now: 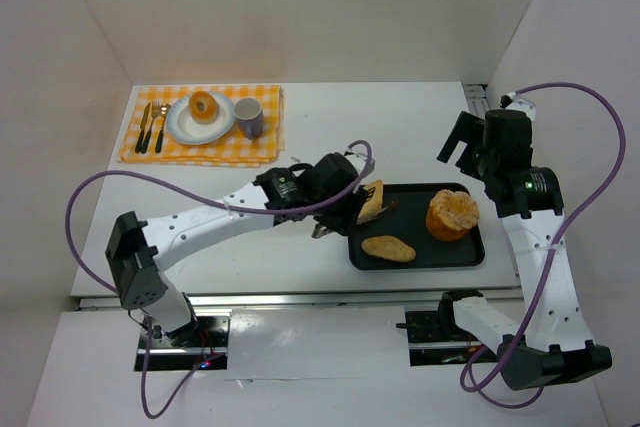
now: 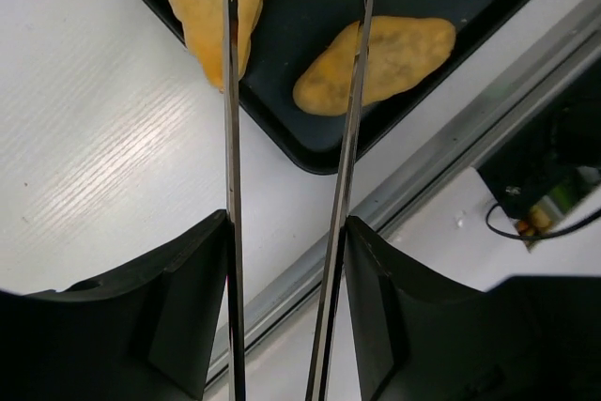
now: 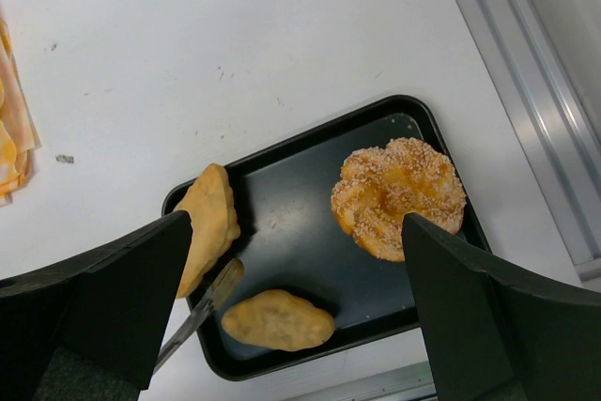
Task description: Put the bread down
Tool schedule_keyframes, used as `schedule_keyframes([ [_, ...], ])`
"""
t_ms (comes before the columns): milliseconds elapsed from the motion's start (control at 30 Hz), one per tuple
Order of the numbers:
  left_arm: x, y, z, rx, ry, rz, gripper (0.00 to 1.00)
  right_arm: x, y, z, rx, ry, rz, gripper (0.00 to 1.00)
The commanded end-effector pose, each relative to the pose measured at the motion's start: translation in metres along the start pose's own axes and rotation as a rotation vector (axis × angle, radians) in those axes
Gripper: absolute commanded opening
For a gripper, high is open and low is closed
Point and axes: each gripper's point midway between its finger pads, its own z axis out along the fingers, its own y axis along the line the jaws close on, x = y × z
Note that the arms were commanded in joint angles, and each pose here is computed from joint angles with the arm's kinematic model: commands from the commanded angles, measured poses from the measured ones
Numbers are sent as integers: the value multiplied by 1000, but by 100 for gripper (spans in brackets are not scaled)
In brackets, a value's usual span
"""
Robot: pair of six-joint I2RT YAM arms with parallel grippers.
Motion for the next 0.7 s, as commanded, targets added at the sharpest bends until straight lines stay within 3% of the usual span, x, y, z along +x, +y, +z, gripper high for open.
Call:
schedule_keyframes([
  [0,-13,7,3,-134,-36,2,62,-18,-2,-14,-2,-62,-6,100],
  [133,-2,12,5,-257,-21,17,62,-16,-3,-15,-2,-62,-6,100],
  [400,-2,17,-3,-311,-62,13,63,-9,-3,-11,-3,-42,-11,100],
  [500,11,26,1,-345,-16,29,63,-6,-4,-9,0,-34,-13,100],
  [667,18,13,6,-275,25,35,63,-8,-3,-9,-3,-42,-11,100],
])
